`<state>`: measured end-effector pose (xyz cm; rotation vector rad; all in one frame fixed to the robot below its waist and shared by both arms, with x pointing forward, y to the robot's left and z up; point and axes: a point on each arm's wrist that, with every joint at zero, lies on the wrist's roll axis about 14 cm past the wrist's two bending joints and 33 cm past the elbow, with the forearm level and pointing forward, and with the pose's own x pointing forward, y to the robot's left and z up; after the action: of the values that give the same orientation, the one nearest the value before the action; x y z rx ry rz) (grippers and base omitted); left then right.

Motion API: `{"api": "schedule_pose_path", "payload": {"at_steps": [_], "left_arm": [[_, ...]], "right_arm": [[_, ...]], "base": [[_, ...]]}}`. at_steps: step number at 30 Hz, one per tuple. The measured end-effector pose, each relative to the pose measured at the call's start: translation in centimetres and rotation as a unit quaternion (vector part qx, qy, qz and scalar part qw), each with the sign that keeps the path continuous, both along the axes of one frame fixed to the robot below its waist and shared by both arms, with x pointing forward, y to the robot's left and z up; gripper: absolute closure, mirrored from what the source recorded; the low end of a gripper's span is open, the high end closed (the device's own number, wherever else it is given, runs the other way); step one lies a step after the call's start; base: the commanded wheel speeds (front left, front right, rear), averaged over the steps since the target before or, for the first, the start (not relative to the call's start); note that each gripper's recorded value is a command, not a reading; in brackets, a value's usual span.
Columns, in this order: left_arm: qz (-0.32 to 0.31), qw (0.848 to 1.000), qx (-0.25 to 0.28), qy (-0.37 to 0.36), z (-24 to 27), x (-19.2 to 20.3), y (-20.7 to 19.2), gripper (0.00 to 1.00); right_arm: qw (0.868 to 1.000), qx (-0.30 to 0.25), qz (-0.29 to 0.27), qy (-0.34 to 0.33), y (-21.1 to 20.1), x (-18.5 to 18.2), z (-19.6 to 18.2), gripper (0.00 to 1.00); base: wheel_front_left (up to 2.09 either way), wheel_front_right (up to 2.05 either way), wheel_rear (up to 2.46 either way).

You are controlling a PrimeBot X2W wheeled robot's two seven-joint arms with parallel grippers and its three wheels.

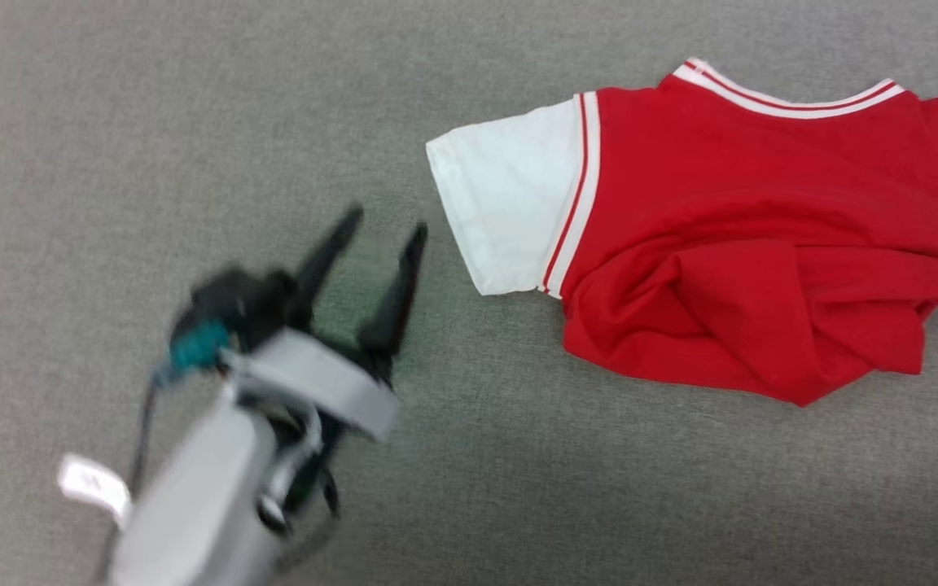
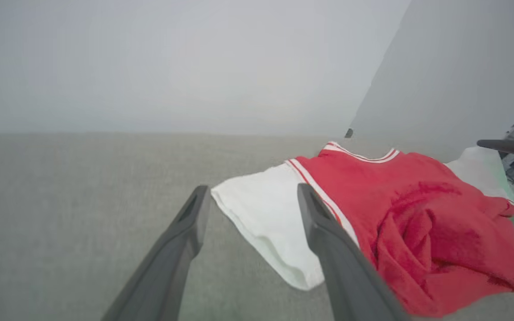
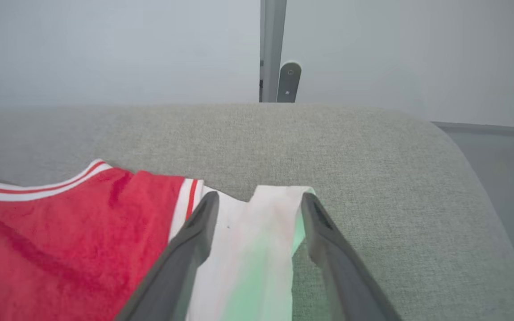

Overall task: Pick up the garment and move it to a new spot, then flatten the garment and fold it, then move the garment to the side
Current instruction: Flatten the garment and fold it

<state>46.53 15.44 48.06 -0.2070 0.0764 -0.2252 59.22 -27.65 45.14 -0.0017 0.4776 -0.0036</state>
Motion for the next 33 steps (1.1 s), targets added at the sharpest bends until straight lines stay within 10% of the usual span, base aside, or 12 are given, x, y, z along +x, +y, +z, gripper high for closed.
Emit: {"api": "schedule_pose_path", "payload": {"at_steps": [16, 33], "left_arm": [[-0.155, 0.978, 0.129, 0.056, 4.2, 9.8, -3.9, 0.0], [-0.222, 0.886, 0.261, 0.313, -5.6, 11.9, -3.7, 0.0]], "right_arm": [[0.996, 0.025, -0.008, -0.085, -0.6, -7.1, 2.5, 0.0], [0.998, 0.028, -0.011, -0.058, 0.2, -14.5, 1.3, 0.0]], "base": [[0.0, 0.0, 0.0], [0.0, 0.0, 0.0]]}}
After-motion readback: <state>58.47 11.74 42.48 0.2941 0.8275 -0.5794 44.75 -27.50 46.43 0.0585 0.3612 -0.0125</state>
